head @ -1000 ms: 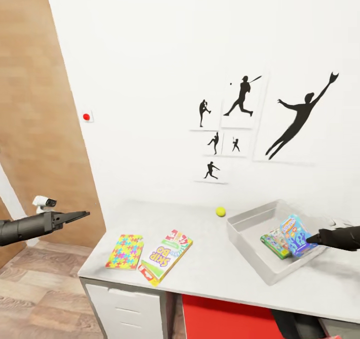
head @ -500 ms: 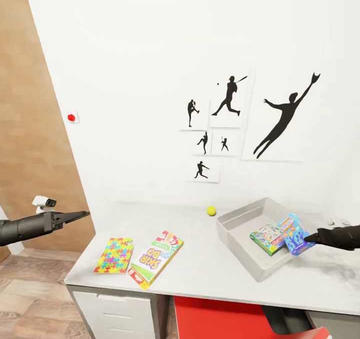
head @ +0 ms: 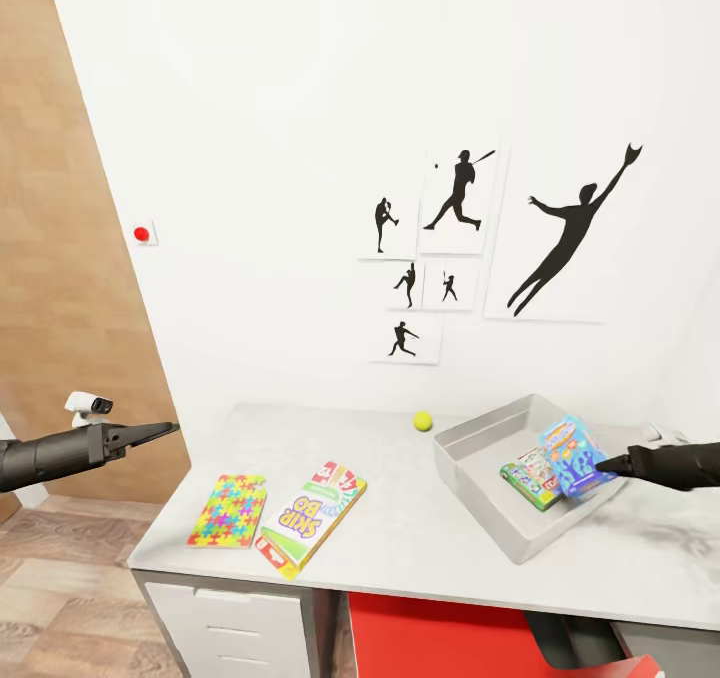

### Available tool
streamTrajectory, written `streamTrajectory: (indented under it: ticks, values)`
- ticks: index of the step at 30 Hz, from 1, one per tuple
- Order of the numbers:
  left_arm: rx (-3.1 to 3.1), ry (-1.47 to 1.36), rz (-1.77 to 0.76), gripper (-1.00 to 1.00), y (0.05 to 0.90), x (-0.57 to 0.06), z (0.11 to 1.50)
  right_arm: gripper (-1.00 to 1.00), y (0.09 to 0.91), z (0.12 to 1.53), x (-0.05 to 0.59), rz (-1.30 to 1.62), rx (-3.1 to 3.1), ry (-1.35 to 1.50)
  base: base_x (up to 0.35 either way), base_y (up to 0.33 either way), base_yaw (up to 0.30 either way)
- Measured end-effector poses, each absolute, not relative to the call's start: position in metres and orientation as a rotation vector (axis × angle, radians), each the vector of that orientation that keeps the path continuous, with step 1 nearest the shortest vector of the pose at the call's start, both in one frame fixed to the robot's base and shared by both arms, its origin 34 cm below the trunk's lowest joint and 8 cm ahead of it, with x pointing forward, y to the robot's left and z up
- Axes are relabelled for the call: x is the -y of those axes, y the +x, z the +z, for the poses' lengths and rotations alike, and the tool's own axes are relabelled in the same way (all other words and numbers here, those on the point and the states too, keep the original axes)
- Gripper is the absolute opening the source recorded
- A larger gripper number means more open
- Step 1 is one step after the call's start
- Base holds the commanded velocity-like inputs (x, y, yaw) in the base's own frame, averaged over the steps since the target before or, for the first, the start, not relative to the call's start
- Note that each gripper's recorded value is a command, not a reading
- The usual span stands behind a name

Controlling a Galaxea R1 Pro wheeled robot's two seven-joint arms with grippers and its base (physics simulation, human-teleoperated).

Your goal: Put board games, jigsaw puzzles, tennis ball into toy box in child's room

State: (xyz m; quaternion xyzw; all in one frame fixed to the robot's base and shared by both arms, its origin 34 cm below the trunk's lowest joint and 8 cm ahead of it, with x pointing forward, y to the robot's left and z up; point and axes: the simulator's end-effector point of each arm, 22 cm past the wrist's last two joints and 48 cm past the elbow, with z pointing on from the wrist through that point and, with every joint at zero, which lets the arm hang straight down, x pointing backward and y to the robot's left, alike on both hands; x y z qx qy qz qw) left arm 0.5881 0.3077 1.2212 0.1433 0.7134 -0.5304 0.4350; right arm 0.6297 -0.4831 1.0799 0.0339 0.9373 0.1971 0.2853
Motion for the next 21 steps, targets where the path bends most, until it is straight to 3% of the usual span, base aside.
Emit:
streamTrajectory:
  ticks: [12, 21]
  values:
    - [-1.775, 0.356, -1.319, 1.0, 0.588, -0.308, 1.221, -1.0, 0.643, 1.148, 0.489, 0.718, -2.283, 0.139, 0.0, 0.0, -0.006]
    - [-1.776, 0.357, -1.321, 1.0, 0.588, -0.308, 1.221, -1.0, 0.641, 1.163, 0.477, 0.811, -2.234, 0.104, 0.0, 0.0, -0.211]
